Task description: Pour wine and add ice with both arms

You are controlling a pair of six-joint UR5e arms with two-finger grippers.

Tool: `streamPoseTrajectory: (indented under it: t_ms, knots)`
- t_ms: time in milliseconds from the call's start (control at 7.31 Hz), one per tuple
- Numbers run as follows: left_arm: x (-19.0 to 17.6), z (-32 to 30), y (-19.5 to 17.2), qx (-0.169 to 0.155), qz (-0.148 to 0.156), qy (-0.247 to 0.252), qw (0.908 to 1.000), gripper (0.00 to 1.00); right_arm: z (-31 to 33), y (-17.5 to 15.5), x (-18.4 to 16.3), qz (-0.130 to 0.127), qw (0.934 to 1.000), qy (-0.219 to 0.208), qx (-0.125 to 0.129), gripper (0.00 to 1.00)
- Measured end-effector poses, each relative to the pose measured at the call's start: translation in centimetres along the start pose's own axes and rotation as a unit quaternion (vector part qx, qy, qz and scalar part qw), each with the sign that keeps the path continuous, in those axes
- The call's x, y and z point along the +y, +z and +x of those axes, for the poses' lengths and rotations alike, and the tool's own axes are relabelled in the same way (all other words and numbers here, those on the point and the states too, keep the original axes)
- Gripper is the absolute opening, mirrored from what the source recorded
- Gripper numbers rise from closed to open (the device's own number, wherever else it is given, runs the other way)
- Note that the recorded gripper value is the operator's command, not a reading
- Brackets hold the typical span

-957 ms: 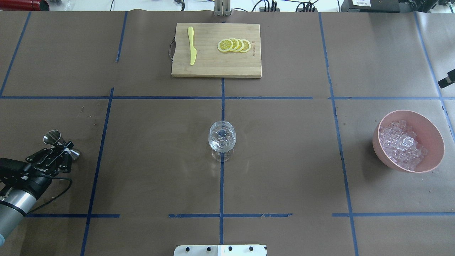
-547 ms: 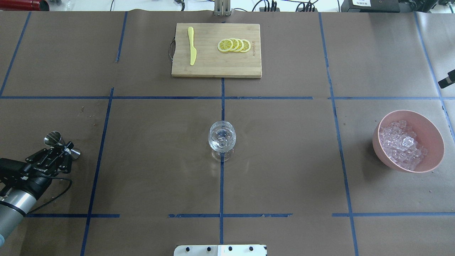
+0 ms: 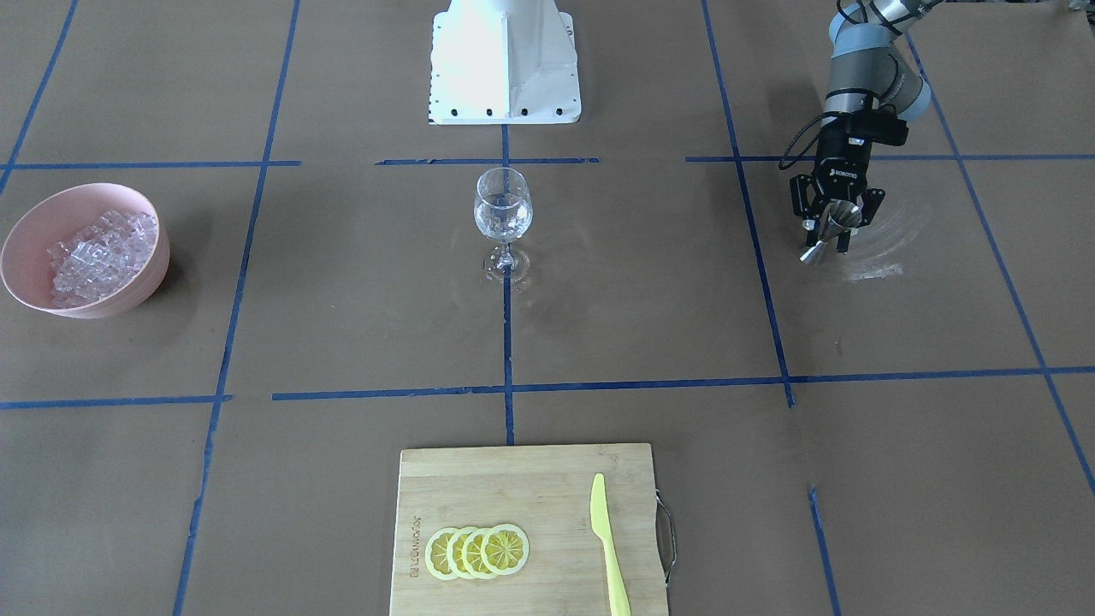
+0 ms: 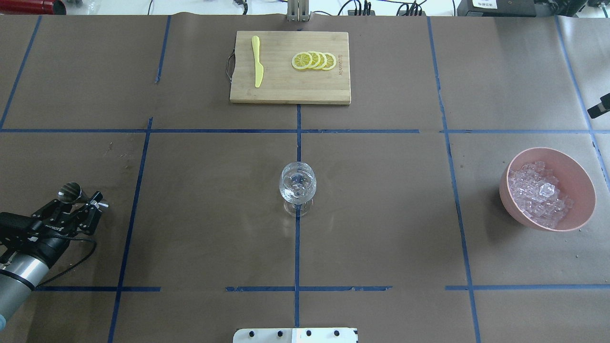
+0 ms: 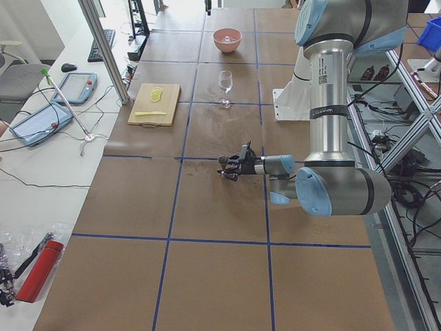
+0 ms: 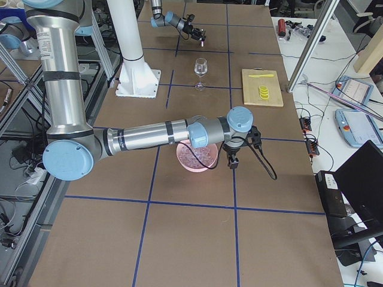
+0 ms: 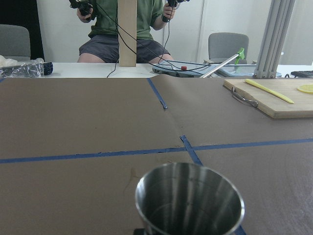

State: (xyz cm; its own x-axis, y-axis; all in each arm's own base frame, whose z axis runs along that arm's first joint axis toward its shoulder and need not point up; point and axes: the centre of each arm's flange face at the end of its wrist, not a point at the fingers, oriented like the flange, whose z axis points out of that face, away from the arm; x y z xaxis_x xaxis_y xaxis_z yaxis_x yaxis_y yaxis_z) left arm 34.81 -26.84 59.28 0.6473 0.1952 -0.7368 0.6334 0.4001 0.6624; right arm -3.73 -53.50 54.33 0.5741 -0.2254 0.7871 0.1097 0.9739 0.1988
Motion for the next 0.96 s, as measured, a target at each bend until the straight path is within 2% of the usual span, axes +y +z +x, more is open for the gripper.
streamPoseTrajectory:
  t_ms: [274,410,684,957]
  knots:
    - [-0.1,-0.1,-0.2,0.003,-0.005,0.004,1.0,0.99,0.0,0.0,0.0,0.0,1.0,0.0,0.0,1.0]
    - [-0.5,-0.4,-0.7,0.01,-0.017,0.006,0.9998,0.99,0.0,0.0,0.0,0.0,1.0,0.0,0.0,1.0]
    - [-1.7,-1.6,-2.6,0.031,-0.062,0.014,0.9975,0.99,0.1,0.0,0.1,0.0,1.0,0.001,0.0,1.0]
    - [-2.0,-3.6,-4.6,0.054,-0.128,0.029,0.9899,0.99,-0.1,-0.1,0.1,0.001,1.0,0.001,0.0,1.0]
